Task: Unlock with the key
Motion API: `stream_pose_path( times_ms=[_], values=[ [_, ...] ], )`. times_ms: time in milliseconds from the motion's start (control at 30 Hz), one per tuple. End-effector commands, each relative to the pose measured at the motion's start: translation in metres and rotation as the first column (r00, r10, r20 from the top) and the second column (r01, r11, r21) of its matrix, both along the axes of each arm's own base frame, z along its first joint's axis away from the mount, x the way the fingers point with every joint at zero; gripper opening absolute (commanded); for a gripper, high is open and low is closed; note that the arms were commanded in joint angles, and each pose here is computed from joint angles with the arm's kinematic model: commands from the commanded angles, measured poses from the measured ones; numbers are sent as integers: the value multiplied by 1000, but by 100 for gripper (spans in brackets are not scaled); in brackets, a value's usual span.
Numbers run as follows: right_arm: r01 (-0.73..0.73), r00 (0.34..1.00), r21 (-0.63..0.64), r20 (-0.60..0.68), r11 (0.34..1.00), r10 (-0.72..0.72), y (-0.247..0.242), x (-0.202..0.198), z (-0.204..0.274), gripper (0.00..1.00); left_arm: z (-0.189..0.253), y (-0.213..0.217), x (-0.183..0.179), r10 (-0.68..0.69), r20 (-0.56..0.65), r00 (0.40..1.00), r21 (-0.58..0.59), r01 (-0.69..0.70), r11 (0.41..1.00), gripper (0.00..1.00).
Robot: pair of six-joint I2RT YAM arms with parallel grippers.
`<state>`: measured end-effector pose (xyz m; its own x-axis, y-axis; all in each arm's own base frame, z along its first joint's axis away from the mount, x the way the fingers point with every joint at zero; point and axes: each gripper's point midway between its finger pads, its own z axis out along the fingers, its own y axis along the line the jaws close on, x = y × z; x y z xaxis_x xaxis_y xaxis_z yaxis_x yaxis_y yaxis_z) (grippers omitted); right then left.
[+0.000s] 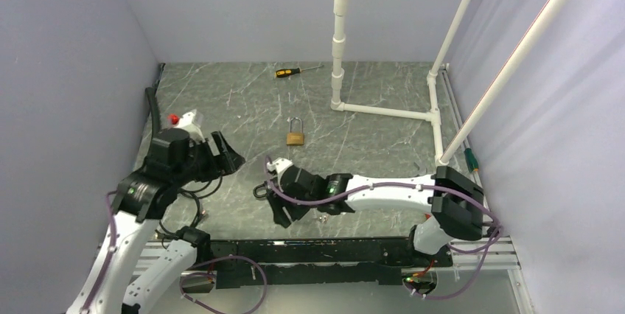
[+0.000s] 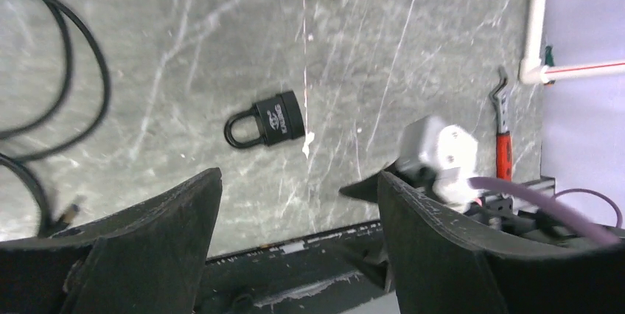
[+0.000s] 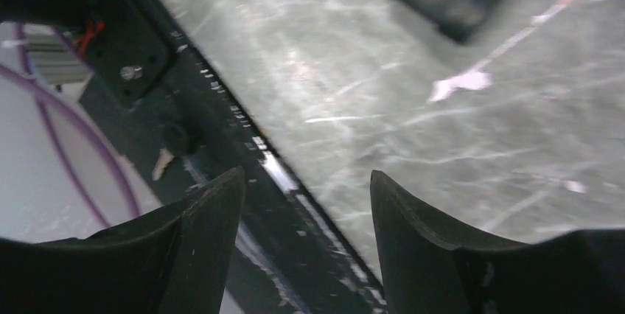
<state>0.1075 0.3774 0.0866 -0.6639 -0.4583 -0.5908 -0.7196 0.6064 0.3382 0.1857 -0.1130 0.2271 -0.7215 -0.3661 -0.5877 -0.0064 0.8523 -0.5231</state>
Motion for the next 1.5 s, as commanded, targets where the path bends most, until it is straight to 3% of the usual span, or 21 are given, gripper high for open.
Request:
stream_pose_path(
  times_ms=[0, 267, 533, 800, 1233, 1467],
  values=[
    [54, 993, 103, -110, 993, -42, 45, -33, 23, 67, 37, 22, -16, -29, 173, 984, 97, 12, 995, 82],
    [-1, 983, 84, -181, 996, 16, 88, -82, 10, 66, 88, 13, -60, -161, 331, 930, 36, 158, 987, 86],
    [227, 962, -105, -128, 968, -240, 87, -78, -14, 64, 128, 12, -101, -201, 444, 873, -13, 231, 973, 90],
    [327, 933, -212, -85, 921, -351, 88, -85, -33, 64, 152, 7, -133, -276, 533, 800, -15, 336, 942, 91],
    [345, 921, -278, -81, 896, -380, 107, -111, -43, 62, 150, 8, -145, -292, 554, 780, -6, 354, 935, 92],
    [362, 912, -320, -74, 876, -404, 107, -117, -51, 54, 151, 6, -150, -302, 569, 765, -13, 376, 927, 92]
  ],
)
